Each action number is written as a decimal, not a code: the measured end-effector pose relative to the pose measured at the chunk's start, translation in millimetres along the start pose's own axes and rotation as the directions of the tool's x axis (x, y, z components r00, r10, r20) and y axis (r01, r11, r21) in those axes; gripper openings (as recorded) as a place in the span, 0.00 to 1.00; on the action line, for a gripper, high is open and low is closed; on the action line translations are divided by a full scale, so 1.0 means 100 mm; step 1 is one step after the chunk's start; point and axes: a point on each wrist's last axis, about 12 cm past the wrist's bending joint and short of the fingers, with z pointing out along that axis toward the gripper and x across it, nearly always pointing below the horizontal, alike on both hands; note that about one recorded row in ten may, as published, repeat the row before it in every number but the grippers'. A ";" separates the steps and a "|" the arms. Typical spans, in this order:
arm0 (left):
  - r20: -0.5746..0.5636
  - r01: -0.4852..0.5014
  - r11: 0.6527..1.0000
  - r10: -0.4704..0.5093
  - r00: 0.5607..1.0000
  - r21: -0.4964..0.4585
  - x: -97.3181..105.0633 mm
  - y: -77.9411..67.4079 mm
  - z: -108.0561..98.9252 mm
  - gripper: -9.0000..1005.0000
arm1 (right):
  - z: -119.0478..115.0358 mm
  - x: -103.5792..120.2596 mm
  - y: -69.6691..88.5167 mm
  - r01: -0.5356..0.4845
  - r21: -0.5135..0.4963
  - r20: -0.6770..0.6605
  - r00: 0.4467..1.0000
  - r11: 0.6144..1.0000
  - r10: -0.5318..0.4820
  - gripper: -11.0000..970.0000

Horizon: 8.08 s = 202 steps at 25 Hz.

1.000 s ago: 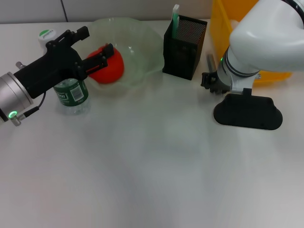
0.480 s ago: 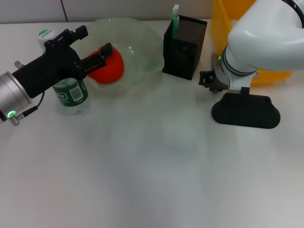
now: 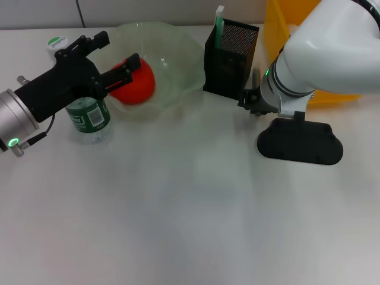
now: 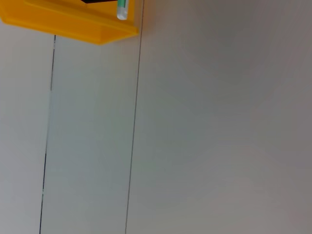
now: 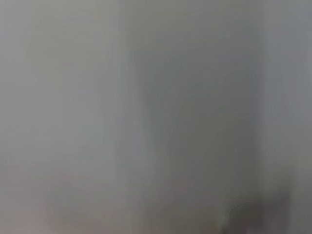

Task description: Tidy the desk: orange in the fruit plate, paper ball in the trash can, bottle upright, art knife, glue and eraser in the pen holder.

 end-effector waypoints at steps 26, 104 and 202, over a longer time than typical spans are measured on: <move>-0.004 -0.041 0.999 0.041 0.999 0.005 -0.07 0.05 0.01 0.82 | -0.22 -0.20 -0.02 -0.274 0.095 -0.021 0.961 0.957 0.277 0.15; 0.046 -0.023 0.979 0.014 0.999 0.201 -0.14 -0.12 -0.31 0.81 | -1.59 0.17 0.38 -0.986 0.001 0.490 0.146 0.167 0.859 0.15; 0.084 -0.069 0.933 0.042 0.996 0.355 0.11 -0.60 -0.10 0.52 | -0.22 -0.75 1.68 0.107 -0.989 -0.076 -0.960 -0.103 -0.271 0.15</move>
